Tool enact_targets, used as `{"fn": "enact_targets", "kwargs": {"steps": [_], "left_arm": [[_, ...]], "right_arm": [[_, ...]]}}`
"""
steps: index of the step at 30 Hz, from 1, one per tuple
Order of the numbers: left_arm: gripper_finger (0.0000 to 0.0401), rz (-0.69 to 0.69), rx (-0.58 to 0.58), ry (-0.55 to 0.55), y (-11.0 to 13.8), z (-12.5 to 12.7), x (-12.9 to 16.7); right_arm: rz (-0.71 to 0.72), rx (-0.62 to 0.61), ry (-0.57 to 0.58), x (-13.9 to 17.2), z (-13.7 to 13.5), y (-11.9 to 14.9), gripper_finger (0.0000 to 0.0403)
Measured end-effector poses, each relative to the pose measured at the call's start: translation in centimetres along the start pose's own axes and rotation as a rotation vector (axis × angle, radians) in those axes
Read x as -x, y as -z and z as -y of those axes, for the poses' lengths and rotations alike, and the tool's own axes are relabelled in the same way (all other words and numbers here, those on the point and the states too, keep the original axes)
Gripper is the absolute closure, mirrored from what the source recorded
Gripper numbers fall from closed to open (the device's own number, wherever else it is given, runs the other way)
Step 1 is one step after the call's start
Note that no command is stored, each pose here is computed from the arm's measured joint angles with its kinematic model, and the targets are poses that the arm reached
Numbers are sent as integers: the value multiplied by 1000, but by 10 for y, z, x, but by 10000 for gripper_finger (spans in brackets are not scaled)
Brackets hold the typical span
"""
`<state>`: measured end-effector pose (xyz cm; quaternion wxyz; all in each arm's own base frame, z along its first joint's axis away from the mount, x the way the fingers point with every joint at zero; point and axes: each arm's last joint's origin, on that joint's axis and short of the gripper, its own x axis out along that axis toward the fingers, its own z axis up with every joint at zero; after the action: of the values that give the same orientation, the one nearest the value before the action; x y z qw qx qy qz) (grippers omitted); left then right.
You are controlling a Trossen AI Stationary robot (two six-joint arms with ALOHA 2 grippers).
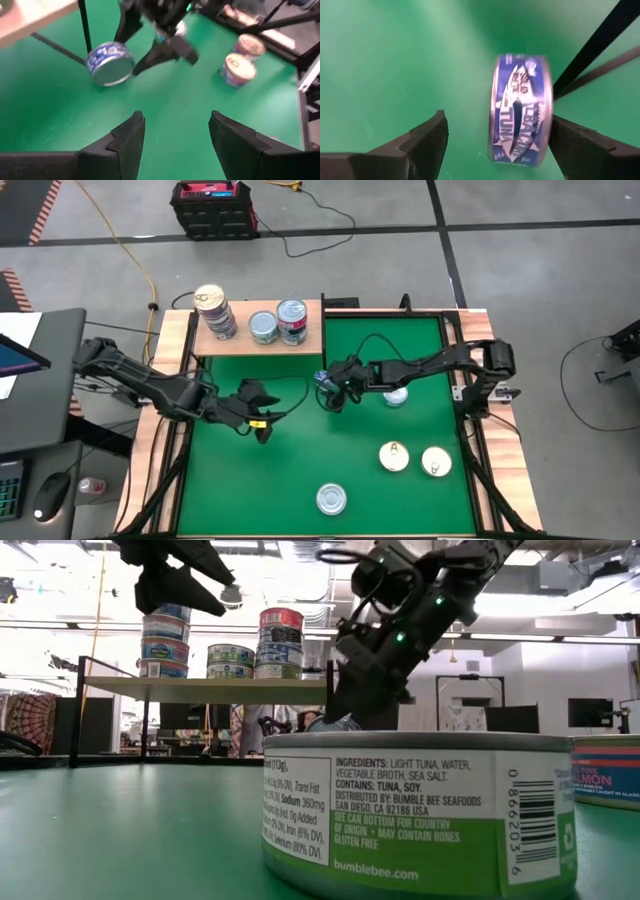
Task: Stack canned seafood by type on shelf
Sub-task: Stack the dark blue tuna can on top of the red tuna can on the shelf
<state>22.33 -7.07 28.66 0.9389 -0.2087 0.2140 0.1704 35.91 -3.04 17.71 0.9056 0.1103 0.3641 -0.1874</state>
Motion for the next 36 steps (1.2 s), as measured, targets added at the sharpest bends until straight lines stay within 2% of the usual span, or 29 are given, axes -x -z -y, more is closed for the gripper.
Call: {"fn": "enact_targets", "kwargs": {"steps": [5,10,14,20,23,25,28,30,33,36], "left_arm": [[191,10,11,33,-6,-4,15],[191,-31,-5,61,-4,-6,21],[191,-32,-61,65,-4,-6,20],[191,-5,-152,74,-6,-4,19],[191,-27,-155,97,-5,-4,19],[191,-54,-139,134,-4,-3,19],[191,-96,-81,175,-2,-1,18],[191,-109,-62,167,0,1,13],[191,-103,-63,127,6,7,-2],[190,-47,4,18,15,14,-26]], "right_arm": [[-61,-35,13,-13,-4,13,83],[-59,-37,2,-12,-10,14,135],[-46,4,-3,-7,-14,13,198],[-61,-7,-11,-6,-13,13,317],[-104,-20,-68,-2,-16,15,364],[-124,-14,-141,5,-20,14,382],[-107,32,-221,20,-26,8,383],[-87,78,-233,29,-27,5,360],[-72,101,-238,37,-20,-1,295],[-74,80,-221,42,-10,-5,216]]}}
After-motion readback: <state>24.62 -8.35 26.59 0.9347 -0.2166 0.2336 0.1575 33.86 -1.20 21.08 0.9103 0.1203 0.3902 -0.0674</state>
